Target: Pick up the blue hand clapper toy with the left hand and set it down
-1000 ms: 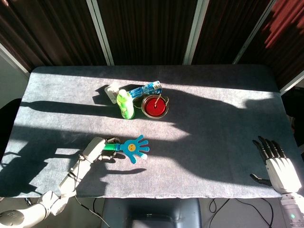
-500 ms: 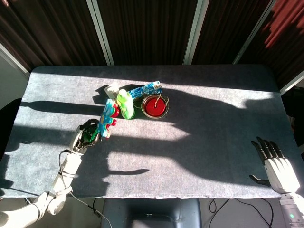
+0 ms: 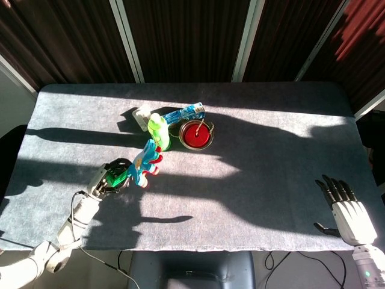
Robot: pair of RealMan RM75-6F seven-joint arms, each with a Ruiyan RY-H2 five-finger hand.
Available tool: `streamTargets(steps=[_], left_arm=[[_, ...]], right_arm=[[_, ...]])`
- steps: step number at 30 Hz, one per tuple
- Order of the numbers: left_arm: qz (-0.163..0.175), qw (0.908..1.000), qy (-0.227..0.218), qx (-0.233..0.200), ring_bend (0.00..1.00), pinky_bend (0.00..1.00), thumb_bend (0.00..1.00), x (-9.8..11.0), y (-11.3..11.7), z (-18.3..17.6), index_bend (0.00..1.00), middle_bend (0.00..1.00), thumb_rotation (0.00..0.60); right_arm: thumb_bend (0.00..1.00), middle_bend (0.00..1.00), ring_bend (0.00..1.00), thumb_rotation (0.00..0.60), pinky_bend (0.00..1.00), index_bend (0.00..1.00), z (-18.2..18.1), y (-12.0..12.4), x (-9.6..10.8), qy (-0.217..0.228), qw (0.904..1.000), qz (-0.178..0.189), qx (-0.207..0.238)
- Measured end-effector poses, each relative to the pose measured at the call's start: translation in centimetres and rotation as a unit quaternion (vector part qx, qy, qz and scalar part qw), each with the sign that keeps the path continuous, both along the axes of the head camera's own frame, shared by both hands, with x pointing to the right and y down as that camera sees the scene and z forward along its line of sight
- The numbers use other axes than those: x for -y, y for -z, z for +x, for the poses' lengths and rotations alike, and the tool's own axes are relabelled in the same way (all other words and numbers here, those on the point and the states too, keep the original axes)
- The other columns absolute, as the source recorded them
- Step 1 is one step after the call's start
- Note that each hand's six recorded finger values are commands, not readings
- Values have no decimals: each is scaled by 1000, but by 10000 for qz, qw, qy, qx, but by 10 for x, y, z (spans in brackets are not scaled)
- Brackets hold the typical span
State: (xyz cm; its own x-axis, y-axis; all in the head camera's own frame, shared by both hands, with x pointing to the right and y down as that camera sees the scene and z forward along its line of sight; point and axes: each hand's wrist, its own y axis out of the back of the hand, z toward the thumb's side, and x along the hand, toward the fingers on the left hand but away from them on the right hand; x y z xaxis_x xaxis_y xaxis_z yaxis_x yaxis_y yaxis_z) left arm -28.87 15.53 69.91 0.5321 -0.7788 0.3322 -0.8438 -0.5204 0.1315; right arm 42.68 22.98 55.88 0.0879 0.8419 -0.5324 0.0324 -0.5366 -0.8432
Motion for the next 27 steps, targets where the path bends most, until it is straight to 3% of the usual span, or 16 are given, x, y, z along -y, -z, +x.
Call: streamTargets(steps=[2,5,8,10,13,16,17,19,20,23,25,27], left_arm=[[220,9943,-618,839,534,678,741,-6,-10,1,840,788,600],[488,9752,-1235,1771,535,681,727,-8,-21,-3,840,788,600],[672,9660,-1324,2118,536,683,720,-5,-21,-5,839,788,600],[736,9682,-1187,2076,537,684,719,-1,-16,-5,839,789,600],[700,9818,-665,1635,540,688,720,9,-3,-7,839,791,600],[404,9963,174,741,540,687,721,21,12,-12,840,790,600],[197,9976,648,137,540,687,721,27,20,-16,840,790,600],[-19,9932,1056,-488,540,685,720,32,27,-18,839,789,600],[-181,9866,1316,-948,540,685,720,34,31,-21,839,789,600],[-466,9674,1719,-1800,540,686,717,37,38,-25,839,789,600],[-557,9608,1786,-2049,540,687,713,36,40,-26,839,789,600],[-595,9610,1721,-2084,541,690,714,34,38,-25,839,790,600]], right_arm=[[109,0,0,600,0,0,0,0,0,-1,10000,-9,2],[109,0,0,600,0,0,0,0,0,-2,10000,-22,11],[109,0,0,600,0,0,1,1,0,-11,10000,-12,25],[109,0,0,600,0,0,1,1,0,-17,10000,-6,35],[109,0,0,600,0,0,0,0,0,-15,10000,-17,35],[109,0,0,600,0,0,0,0,-1,-10,10000,-23,30],[109,0,0,600,0,0,0,0,-1,-8,10000,-25,25],[109,0,0,600,0,0,0,0,-1,-3,10000,-31,17],[109,0,0,600,0,0,0,0,-2,2,10000,-37,17],[109,0,0,600,0,0,-1,0,-2,5,10000,-35,20],[108,0,0,600,0,0,0,1,-2,1,10000,-25,21],[108,0,0,600,0,0,0,1,-2,-2,10000,-28,23]])
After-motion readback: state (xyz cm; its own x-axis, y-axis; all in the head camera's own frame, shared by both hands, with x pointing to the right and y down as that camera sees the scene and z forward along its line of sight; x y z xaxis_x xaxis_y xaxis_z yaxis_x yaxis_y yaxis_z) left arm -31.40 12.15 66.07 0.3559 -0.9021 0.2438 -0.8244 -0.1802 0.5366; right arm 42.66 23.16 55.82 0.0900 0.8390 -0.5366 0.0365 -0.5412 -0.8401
